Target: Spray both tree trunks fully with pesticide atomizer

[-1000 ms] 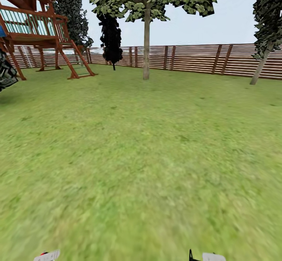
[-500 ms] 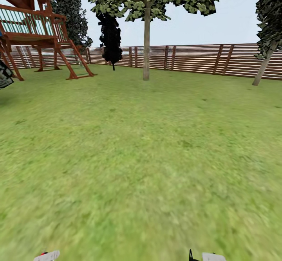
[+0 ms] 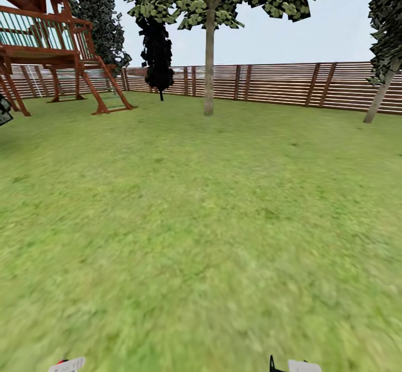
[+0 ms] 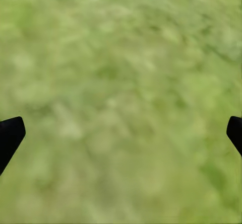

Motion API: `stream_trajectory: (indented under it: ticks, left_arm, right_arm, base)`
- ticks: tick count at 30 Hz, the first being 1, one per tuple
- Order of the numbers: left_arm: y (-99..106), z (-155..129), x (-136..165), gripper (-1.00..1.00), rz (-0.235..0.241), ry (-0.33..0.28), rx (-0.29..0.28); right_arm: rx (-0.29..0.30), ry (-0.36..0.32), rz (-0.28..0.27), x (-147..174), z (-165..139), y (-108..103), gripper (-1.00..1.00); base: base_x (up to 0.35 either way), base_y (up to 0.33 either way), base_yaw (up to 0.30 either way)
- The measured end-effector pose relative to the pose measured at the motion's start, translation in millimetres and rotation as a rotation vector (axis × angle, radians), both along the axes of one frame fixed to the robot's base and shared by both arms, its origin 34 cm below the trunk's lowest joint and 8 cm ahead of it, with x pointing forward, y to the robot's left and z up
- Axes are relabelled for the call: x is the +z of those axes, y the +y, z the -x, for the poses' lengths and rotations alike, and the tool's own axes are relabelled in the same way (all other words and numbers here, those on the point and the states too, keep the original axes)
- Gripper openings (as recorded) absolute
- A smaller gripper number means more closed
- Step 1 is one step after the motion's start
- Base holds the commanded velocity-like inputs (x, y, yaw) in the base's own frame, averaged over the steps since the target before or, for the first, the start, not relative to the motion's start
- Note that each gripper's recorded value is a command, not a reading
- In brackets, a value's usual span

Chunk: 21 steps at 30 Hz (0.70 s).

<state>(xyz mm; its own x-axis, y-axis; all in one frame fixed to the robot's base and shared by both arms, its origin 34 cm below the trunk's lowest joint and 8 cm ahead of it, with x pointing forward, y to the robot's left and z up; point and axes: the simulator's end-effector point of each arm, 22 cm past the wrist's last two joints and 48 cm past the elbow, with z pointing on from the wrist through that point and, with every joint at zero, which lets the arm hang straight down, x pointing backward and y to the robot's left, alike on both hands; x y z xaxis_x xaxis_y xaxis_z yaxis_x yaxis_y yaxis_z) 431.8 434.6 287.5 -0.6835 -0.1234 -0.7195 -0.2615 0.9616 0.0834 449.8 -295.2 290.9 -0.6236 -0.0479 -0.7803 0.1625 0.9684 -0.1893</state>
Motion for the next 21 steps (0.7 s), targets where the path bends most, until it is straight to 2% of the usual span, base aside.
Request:
stream_trajectory:
  ticks: [21]
  left_arm:
    - [0.8, 0.9, -0.2, -1.00, -0.001, 0.002, 0.000]
  right_arm:
    - [0.000, 0.000, 0.000, 0.0, -0.1, 0.0, 1.00]
  base:
    - [0.338, 0.000, 0.000]
